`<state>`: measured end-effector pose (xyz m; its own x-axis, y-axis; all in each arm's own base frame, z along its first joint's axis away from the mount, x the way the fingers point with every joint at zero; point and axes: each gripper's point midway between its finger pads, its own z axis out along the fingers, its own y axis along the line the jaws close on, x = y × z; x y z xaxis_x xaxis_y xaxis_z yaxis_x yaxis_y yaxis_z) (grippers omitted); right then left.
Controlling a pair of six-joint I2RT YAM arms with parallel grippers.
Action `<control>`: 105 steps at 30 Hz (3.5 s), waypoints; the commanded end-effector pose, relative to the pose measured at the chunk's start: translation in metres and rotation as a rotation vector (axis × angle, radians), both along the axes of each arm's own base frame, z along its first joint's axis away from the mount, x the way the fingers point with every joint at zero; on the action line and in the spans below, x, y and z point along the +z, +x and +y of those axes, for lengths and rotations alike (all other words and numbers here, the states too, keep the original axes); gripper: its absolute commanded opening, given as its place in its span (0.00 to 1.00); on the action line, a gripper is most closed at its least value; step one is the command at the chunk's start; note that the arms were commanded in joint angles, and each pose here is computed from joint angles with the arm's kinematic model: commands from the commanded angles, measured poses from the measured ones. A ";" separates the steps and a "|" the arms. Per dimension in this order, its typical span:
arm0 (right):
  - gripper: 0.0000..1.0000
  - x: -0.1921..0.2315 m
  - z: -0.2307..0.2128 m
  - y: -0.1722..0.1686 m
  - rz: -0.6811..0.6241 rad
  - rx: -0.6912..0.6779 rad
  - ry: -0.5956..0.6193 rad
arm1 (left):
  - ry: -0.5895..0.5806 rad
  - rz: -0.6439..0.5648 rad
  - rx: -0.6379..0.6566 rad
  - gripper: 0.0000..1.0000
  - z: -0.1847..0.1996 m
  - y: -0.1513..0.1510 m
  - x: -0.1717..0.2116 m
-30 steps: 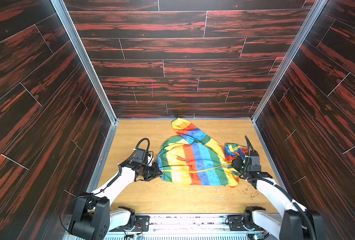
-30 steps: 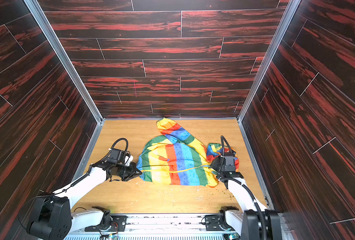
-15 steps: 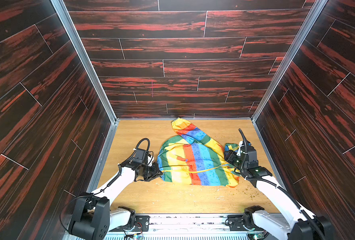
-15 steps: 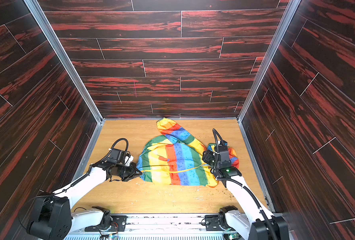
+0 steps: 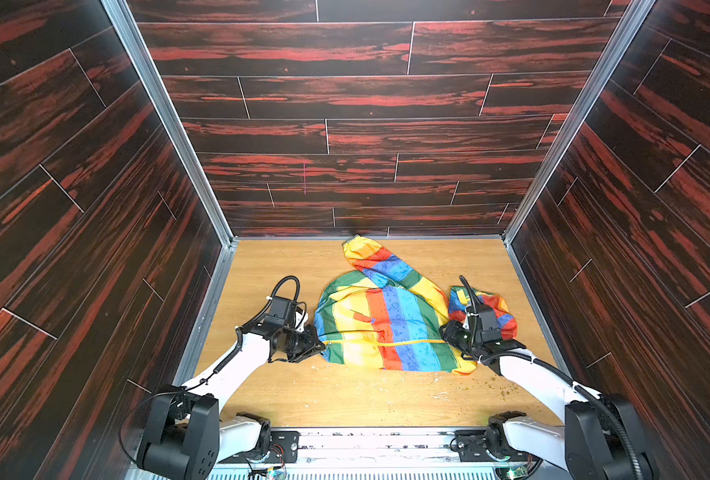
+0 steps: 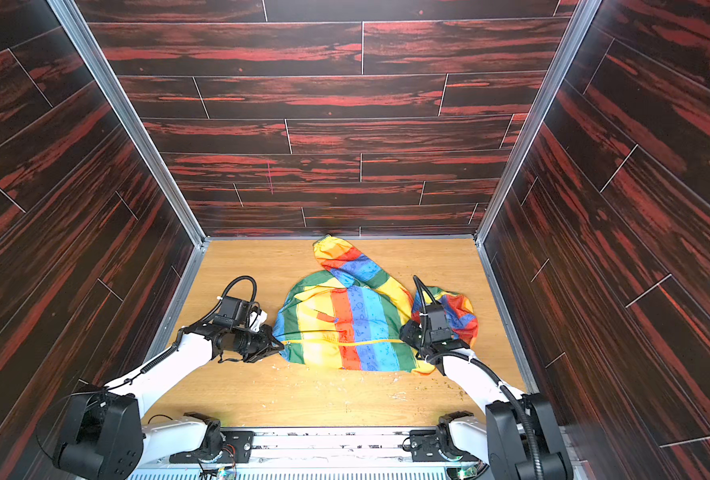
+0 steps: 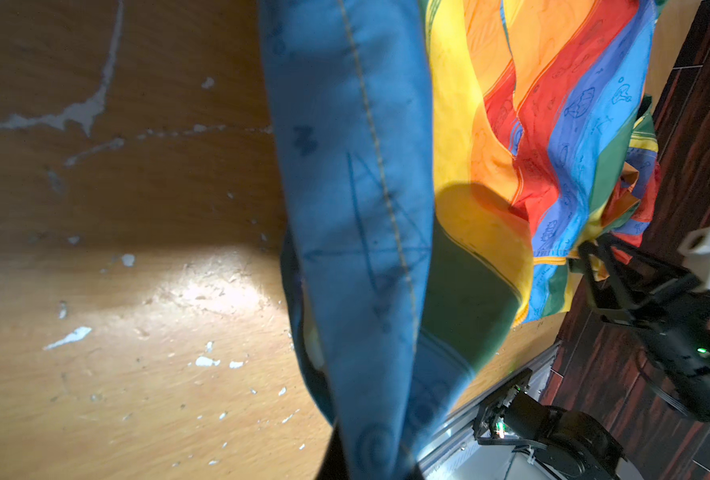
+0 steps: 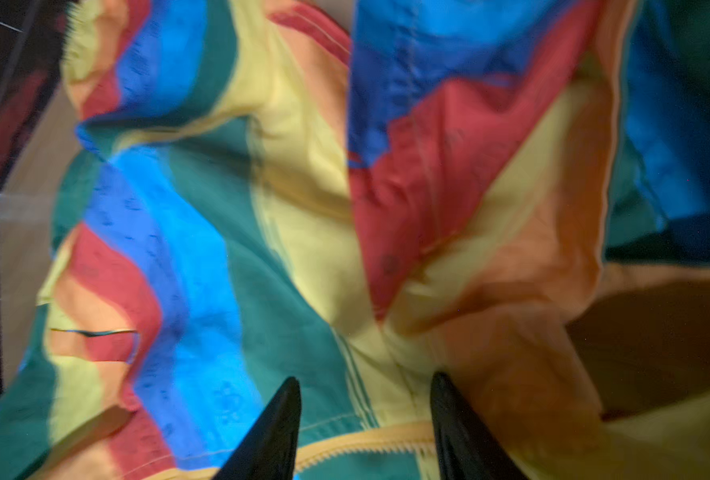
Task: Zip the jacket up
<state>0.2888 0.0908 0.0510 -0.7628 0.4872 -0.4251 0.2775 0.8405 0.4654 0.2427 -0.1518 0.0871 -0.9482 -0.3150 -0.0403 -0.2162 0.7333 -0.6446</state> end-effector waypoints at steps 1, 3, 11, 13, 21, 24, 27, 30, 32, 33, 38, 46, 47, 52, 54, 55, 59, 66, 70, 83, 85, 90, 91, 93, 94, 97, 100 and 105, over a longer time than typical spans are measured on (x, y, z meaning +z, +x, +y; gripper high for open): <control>0.53 -0.012 -0.005 0.001 0.025 -0.038 -0.018 | -0.025 -0.050 -0.029 0.00 -0.002 0.002 0.021; 0.53 -0.013 -0.003 0.004 0.027 -0.033 -0.011 | -0.036 -0.057 -0.036 0.00 -0.003 0.002 0.023; 0.53 -0.008 0.001 0.010 0.018 -0.024 -0.001 | -0.166 -0.125 -0.002 0.35 -0.017 0.014 0.024; 0.53 -0.007 0.001 0.010 0.017 -0.020 -0.001 | -0.181 -0.141 0.008 0.40 -0.018 0.015 0.025; 0.53 0.000 0.003 0.014 0.004 -0.016 0.009 | -0.132 -0.100 0.009 0.43 -0.013 0.007 0.002; 0.53 0.003 0.005 0.016 -0.003 -0.011 0.015 | -0.093 -0.081 0.008 0.45 -0.011 0.004 -0.009; 0.53 0.007 0.006 0.018 -0.011 -0.007 0.021 | -0.059 -0.058 0.012 0.45 -0.008 0.002 -0.021; 0.53 0.010 0.007 0.019 -0.018 -0.007 0.025 | -0.044 -0.055 0.015 0.46 -0.009 0.003 -0.027; 0.53 0.011 0.007 0.018 -0.017 -0.006 0.025 | -0.037 -0.057 0.014 0.46 -0.009 0.003 -0.030; 0.53 0.011 0.007 0.019 -0.020 -0.006 0.026 | -0.039 -0.062 0.014 0.46 -0.010 0.005 -0.030; 0.53 0.012 0.008 0.018 -0.019 -0.003 0.029 | -0.025 -0.061 0.019 0.46 -0.010 0.006 -0.037; 0.53 0.017 0.009 0.020 -0.030 0.005 0.034 | -0.041 -0.078 0.032 0.43 -0.011 0.008 -0.044; 0.52 0.017 0.010 0.020 -0.030 0.007 0.034 | -0.049 -0.086 0.033 0.41 -0.012 0.009 -0.042; 0.52 0.024 0.012 0.021 -0.042 0.020 0.040 | -0.105 -0.137 0.025 0.33 -0.018 0.012 -0.030; 0.52 0.029 0.013 0.022 -0.054 0.026 0.044 | -0.118 -0.154 0.016 0.32 -0.020 0.012 -0.025; 0.52 0.032 0.014 0.023 -0.060 0.030 0.046 | -0.123 -0.157 0.013 0.32 -0.020 0.012 -0.023; 0.52 0.047 0.017 0.025 -0.088 0.045 0.062 | -0.160 -0.180 -0.003 0.32 -0.025 0.013 -0.014; 0.52 0.087 0.037 0.029 -0.165 0.132 0.151 | -0.188 -0.188 -0.018 0.22 -0.030 0.013 -0.009; 0.52 0.105 0.054 0.029 -0.171 0.199 0.221 | -0.205 -0.207 -0.020 0.12 -0.031 0.015 -0.002; 0.47 0.152 0.196 -0.021 -0.234 0.725 0.464 | -0.252 -0.253 -0.094 0.00 -0.042 0.019 0.026; 0.48 0.156 0.219 -0.033 -0.237 0.803 0.527 | -0.267 -0.278 -0.117 0.00 -0.046 0.019 0.036; 0.52 0.150 0.236 -0.034 -0.185 0.767 0.688 | -0.294 -0.340 -0.179 0.00 -0.054 0.020 0.061; 0.52 0.148 0.238 -0.033 -0.160 0.743 0.718 | -0.300 -0.354 -0.190 0.00 -0.055 0.020 0.066; 0.52 0.141 0.240 -0.032 -0.119 0.696 0.746 | -0.308 -0.364 -0.202 0.00 -0.058 0.022 0.071; 0.52 0.139 0.240 -0.031 -0.107 0.676 0.760 | -0.315 -0.370 -0.208 0.00 -0.060 0.022 0.073; 0.51 0.135 0.242 -0.033 -0.093 0.641 0.805 | -0.339 -0.380 -0.224 0.00 -0.067 0.024 0.078; 0.50 0.130 0.245 -0.033 -0.068 0.620 0.838 | -0.354 -0.390 -0.251 0.00 -0.075 0.024 0.083; 0.51 0.120 0.255 -0.036 -0.040 0.611 0.906 | -0.378 -0.416 -0.283 0.00 -0.085 0.024 0.094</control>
